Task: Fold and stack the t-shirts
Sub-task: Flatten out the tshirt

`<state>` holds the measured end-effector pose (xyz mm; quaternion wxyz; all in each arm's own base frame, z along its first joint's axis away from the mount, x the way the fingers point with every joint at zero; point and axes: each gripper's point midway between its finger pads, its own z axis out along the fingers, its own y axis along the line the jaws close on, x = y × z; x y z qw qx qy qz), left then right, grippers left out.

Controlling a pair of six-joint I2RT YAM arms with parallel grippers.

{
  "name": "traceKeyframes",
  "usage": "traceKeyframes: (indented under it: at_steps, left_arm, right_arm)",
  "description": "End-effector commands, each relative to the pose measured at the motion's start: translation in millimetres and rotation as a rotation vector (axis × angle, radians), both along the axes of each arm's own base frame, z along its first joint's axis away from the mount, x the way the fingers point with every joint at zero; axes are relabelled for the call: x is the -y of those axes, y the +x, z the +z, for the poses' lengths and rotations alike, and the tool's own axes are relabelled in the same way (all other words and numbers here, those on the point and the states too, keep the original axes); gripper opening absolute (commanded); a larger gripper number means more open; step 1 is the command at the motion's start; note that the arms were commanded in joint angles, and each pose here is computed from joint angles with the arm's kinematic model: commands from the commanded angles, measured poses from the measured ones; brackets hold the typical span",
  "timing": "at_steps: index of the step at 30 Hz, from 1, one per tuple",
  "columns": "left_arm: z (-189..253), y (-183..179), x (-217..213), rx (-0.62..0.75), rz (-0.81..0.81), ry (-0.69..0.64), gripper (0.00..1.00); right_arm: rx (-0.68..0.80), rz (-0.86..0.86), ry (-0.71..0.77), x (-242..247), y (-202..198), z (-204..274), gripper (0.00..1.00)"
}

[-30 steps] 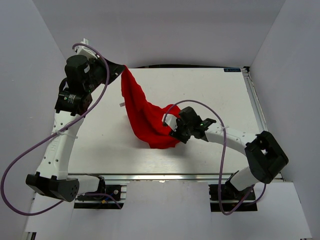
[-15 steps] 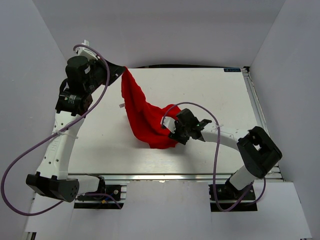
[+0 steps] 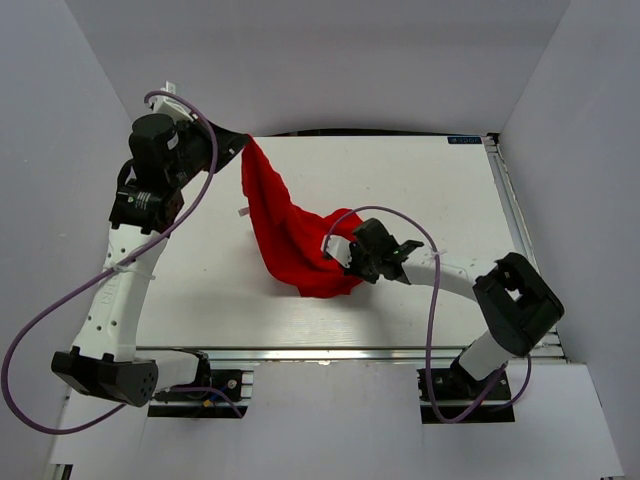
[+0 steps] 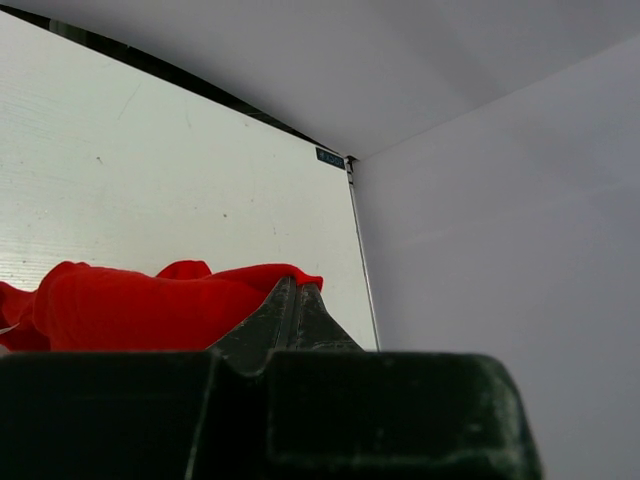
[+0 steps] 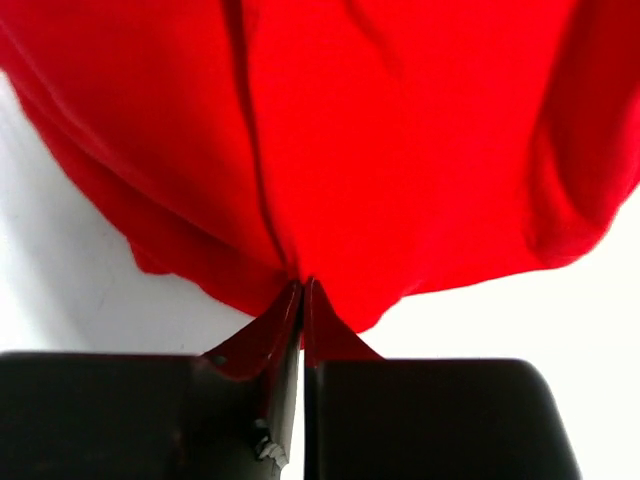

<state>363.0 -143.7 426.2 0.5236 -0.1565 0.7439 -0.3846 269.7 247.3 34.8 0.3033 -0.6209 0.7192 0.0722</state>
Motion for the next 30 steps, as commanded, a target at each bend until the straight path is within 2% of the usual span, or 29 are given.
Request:
traceKeyframes:
  at_steps: [1, 2, 6, 14, 22, 30]
  left_arm:
    - [22.0, -13.1, -4.1, 0.067, -0.003, -0.015, 0.0]
    - [22.8, -12.9, -4.8, 0.068, 0.0, -0.018, 0.0]
    - [22.9, -12.7, -5.0, 0.072, 0.0, -0.011, 0.0]
    - [30.8, -8.1, -12.8, 0.114, 0.019, 0.041, 0.0]
    - [66.4, 2.1, -30.8, 0.239, 0.095, 0.083, 0.0]
    - [105.6, 13.5, -52.6, 0.36, 0.192, 0.105, 0.0]
  right_arm:
    - [0.075, 0.017, 0.076, -7.3, 3.6, 35.3, 0.03]
    - [0.073, 0.019, 0.084, -7.6, 2.6, 42.1, 0.0]
    - [0.098, 0.017, 0.17, -9.4, 8.6, 78.5, 0.0]
    - [0.247, -0.042, 0.371, 4.7, 39.9, 182.8, 0.0]
    - [0.518, -0.143, 0.513, 51.6, 87.2, 306.6, 0.0]
    - [0.739, -0.229, 0.572, 97.6, 113.5, 394.6, 0.0]
